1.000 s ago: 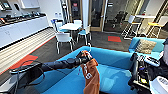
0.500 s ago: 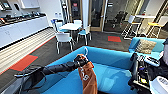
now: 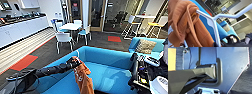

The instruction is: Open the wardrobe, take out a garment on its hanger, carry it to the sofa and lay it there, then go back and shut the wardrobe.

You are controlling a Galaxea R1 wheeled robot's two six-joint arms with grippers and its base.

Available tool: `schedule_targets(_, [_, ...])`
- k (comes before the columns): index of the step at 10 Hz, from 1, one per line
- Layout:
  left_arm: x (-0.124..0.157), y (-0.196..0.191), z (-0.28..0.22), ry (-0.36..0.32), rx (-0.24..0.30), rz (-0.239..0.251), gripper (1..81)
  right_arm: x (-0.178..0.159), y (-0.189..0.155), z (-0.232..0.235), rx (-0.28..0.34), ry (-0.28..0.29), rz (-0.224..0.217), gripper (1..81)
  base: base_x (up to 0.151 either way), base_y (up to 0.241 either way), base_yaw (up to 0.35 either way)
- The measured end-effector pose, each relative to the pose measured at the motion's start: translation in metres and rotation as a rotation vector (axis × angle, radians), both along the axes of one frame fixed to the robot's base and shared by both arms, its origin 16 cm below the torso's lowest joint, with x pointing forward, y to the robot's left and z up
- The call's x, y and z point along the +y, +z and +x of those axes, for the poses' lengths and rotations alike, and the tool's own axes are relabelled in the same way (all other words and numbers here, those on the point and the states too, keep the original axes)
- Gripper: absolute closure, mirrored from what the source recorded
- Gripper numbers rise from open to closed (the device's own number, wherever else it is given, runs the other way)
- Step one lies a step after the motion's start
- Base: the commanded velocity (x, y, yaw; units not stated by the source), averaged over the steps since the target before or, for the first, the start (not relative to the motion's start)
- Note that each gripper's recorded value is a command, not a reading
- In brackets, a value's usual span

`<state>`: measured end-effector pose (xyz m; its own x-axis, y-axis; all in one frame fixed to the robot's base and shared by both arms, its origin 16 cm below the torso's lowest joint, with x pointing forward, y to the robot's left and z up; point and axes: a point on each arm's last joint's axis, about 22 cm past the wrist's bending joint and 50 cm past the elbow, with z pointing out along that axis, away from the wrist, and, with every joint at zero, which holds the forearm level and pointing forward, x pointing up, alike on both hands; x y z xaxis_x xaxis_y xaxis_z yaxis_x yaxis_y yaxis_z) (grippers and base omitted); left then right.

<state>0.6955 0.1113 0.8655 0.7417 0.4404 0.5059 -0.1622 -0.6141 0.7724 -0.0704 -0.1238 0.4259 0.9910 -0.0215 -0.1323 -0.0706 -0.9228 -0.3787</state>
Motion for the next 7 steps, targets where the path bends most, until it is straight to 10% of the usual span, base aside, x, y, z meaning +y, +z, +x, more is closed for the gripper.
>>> schedule_targets(7, [0.129, -0.030, 0.005, 0.046, -0.042, 0.212, 81.1, 0.000, 0.000, 0.000, 0.000, 0.001, 0.000, 1.0, 0.000, 0.000, 0.000])
